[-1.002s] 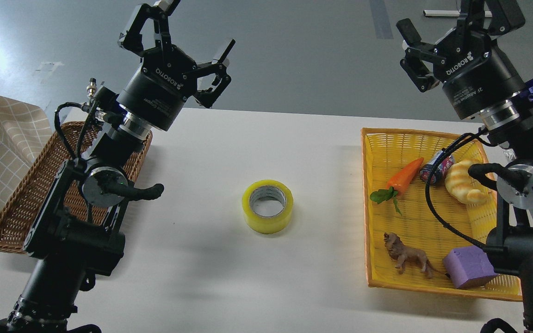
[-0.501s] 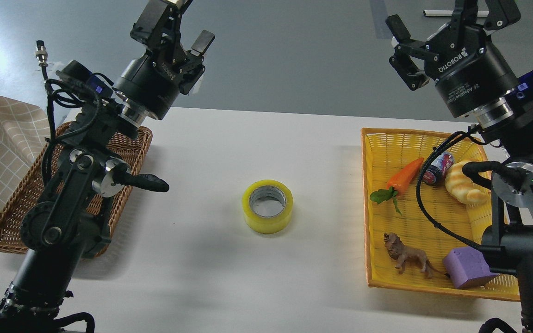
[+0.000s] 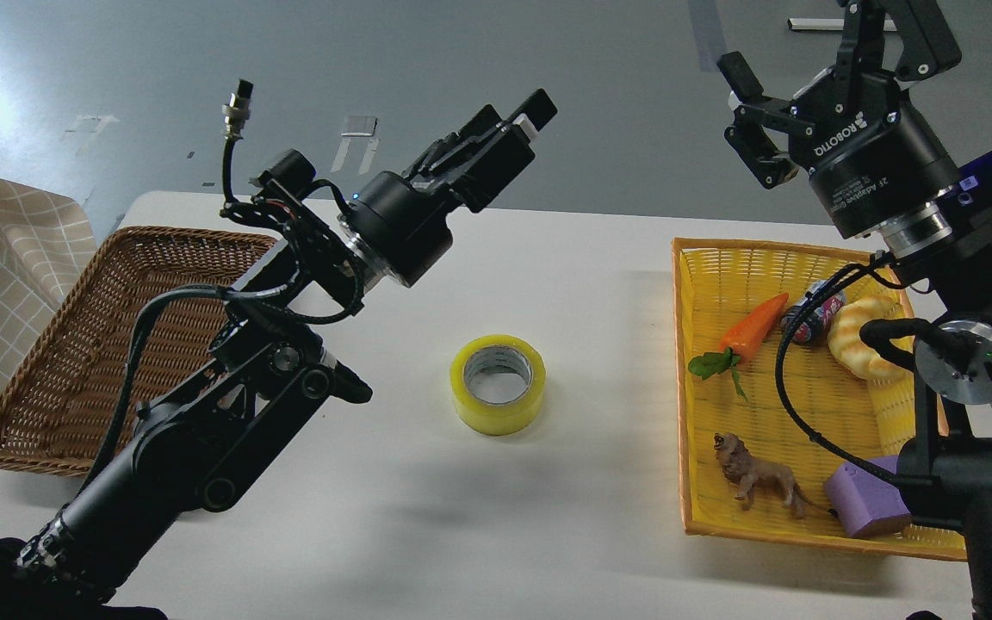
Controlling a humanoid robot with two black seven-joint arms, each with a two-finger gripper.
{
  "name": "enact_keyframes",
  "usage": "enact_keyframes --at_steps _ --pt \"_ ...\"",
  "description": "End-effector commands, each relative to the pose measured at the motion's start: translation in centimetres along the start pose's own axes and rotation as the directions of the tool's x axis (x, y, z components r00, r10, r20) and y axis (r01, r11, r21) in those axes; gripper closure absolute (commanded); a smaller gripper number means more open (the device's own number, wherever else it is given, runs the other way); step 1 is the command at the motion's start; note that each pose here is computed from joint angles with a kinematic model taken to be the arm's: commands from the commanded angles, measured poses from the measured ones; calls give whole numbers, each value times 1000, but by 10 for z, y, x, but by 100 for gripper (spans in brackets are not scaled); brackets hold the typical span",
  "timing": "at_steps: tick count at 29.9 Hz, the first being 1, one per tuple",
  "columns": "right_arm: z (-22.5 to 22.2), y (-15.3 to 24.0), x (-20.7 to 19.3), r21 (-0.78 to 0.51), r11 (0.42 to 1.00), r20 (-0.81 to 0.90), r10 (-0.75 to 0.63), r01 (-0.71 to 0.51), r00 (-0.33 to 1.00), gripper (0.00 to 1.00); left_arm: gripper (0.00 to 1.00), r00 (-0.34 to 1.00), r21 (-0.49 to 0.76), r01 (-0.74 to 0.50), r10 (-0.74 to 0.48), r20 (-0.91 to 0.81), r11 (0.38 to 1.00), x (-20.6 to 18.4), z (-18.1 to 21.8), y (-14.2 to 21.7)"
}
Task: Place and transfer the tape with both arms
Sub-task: 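Swing the left gripper down toward the tape roll on the table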
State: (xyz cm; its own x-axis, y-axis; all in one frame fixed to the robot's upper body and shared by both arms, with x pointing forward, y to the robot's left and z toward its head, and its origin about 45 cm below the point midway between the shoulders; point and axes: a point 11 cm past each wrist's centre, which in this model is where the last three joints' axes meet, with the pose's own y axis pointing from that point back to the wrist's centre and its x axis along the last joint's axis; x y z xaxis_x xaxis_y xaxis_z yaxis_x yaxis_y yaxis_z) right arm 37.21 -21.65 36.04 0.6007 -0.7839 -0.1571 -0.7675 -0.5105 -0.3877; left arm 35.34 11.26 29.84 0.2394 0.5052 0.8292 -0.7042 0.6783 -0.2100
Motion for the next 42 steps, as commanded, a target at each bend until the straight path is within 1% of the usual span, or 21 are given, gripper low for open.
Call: enact_keyframes --at_steps 1,3,4,9,13,15,19,20,21,27,31,32,36,42 --pt "0 3 -2 1 1000 -1 -3 3 1000 0 4 988 2 64 -64 143 998 -20 4 -1" --pt "0 2 -4 0 1000 -1 -9 9 1000 0 4 979 42 93 -99 178 995 -28 -7 2" --pt "-2 1 -7 4 1000 -4 -16 16 1000 0 4 978 81 107 -119 174 991 -33 -19 4" --pt "-5 0 -10 14 1000 -10 -26 27 1000 0 4 970 187 149 -180 164 971 -46 -54 15" --pt "-11 -3 -14 27 999 -18 -40 40 999 0 4 957 232 163 -211 198 959 -40 -72 29" --pt "-13 -4 -15 32 998 -21 -45 46 999 0 4 945 257 207 -261 195 944 -54 -80 43" --pt "-18 -10 -17 33 998 -32 -59 60 998 0 4 940 270 230 -285 187 935 -63 -84 52" --pt "-20 -13 -18 28 997 -37 -64 65 997 0 4 935 290 244 -304 183 925 -66 -90 61" --pt "-21 -15 -19 26 997 -40 -67 68 997 0 4 930 306 253 -318 184 918 -66 -94 69" --pt "-24 -18 -20 35 997 -45 -74 76 996 0 4 923 341 253 -332 194 905 -66 -106 88" --pt "-24 -18 -20 34 997 -45 -73 75 996 0 4 922 350 272 -347 174 897 -75 -106 96" --pt "-24 -17 -20 33 997 -44 -72 74 996 0 4 917 349 292 -364 162 891 -83 -104 100" --pt "-23 -17 -20 29 997 -43 -73 74 996 0 4 924 323 300 -357 135 898 -96 -93 92" --pt "-21 -16 -19 26 997 -42 -70 71 997 0 4 924 373 302 -366 112 877 -108 -94 88"
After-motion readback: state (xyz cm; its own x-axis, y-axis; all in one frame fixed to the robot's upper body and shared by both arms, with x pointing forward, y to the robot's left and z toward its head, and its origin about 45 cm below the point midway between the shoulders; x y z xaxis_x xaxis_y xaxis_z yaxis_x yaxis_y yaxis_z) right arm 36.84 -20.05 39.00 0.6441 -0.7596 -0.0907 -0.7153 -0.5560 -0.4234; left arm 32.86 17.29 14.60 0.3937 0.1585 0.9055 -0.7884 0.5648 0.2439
